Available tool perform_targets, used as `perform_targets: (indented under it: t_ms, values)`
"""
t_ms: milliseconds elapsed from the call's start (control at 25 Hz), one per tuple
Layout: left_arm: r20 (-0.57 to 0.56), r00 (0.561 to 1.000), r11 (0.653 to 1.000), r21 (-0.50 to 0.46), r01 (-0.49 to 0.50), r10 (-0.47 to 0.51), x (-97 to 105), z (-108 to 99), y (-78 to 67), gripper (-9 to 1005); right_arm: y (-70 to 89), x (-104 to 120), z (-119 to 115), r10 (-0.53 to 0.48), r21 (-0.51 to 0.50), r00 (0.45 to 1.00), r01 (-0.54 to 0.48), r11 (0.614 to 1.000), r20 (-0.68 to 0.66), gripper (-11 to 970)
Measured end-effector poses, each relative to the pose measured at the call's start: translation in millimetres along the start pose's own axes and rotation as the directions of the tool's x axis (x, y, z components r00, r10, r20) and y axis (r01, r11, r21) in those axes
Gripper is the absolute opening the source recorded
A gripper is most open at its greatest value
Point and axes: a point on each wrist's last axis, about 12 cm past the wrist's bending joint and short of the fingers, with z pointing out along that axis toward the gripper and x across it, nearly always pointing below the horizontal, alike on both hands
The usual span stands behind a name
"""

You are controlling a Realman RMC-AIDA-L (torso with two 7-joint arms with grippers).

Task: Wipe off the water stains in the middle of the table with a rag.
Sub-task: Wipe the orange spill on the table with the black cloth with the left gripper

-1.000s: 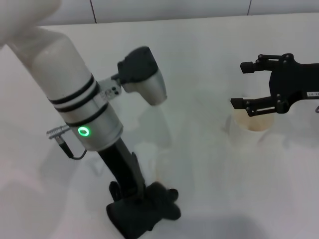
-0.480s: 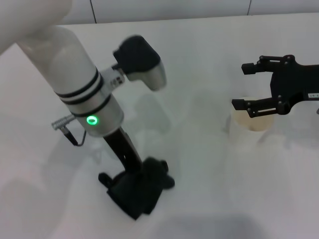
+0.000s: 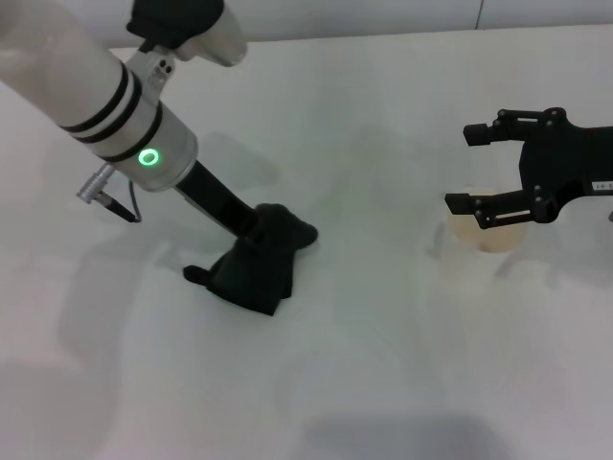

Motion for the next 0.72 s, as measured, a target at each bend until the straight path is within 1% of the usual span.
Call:
perform_targets:
  t_ms: [120, 320, 440, 480, 640, 720]
  values:
    - [-0.014, 1.000, 0.999, -0.025, 0.020, -0.020, 4, 1, 4.2, 166, 0.1, 0, 0, 0.000, -0.001, 1.000, 0.000, 1.000, 0.000, 859]
    - [-0.070, 0.997, 1.000, 0.014, 0.013, -0.012, 13, 0, 0.8, 168, 0.3, 0, -2, 0.001, 0.003, 1.000, -0.001, 1.000, 0.000, 859]
    - [-0.085, 0.996, 0.999, 0.023, 0.024, -0.022, 15, -3, 0.0, 170, 0.9, 3, -9, 0.006, 0.019, 1.000, -0.006, 1.000, 0.000, 859]
    - [-0.086, 0.996, 0.999, 0.019, 0.031, -0.029, 17, -5, 0.7, 170, 0.8, 3, -10, 0.008, 0.022, 1.000, -0.008, 1.000, 0.001, 859]
    - [-0.088, 0.992, 0.995, -0.046, 0.084, -0.087, 28, -14, 10.6, 172, 0.0, 1, -11, 0.002, 0.024, 1.000, -0.002, 1.000, 0.003, 859]
    - [-0.089, 0.991, 0.994, -0.057, 0.094, -0.099, 30, -16, 12.4, 173, -0.1, 1, -11, 0.002, 0.025, 1.000, -0.002, 1.000, 0.004, 859]
